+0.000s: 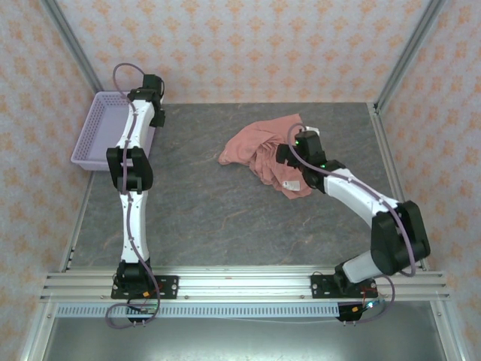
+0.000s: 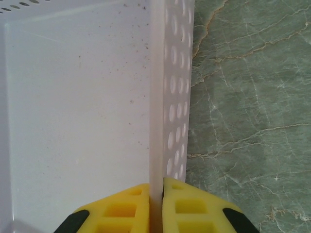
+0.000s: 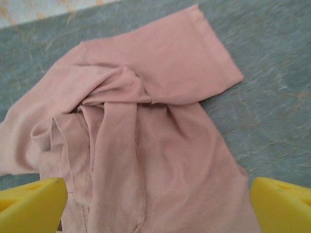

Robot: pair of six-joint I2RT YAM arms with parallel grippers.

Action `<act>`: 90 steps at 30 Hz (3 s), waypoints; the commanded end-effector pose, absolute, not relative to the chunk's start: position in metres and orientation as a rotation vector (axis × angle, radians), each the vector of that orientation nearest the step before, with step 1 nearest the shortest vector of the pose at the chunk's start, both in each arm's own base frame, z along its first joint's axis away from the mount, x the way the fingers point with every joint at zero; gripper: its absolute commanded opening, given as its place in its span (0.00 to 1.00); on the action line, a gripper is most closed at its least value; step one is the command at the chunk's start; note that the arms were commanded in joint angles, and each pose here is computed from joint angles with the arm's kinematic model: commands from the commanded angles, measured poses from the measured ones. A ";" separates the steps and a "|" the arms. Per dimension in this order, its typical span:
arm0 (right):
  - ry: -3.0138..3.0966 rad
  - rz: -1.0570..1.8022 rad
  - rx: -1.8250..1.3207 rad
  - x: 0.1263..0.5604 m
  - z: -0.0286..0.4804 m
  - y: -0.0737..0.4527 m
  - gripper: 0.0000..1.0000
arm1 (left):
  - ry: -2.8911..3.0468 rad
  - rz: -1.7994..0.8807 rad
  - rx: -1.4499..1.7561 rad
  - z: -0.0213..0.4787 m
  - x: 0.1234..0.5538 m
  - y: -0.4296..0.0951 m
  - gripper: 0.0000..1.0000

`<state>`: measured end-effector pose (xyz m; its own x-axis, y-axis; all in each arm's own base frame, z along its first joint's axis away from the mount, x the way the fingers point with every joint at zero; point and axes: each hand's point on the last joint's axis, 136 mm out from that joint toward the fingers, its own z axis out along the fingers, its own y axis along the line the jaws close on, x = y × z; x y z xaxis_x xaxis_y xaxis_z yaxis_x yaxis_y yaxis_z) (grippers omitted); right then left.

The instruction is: Fold the inside-out t-shirt

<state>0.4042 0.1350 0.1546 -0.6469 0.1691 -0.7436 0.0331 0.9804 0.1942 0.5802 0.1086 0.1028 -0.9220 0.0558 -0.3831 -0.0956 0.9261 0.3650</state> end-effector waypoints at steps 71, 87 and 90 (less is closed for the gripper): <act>1.663 0.531 -0.125 0.316 0.482 0.118 0.00 | 1.639 -0.272 0.100 0.484 0.335 -0.097 0.00; 2.029 -0.040 0.114 0.469 0.397 0.083 0.19 | 1.551 -0.773 0.361 0.521 0.286 -0.203 0.00; 2.018 -0.010 0.016 0.457 0.387 0.108 0.56 | 1.592 -0.739 0.234 0.515 0.305 -0.197 0.00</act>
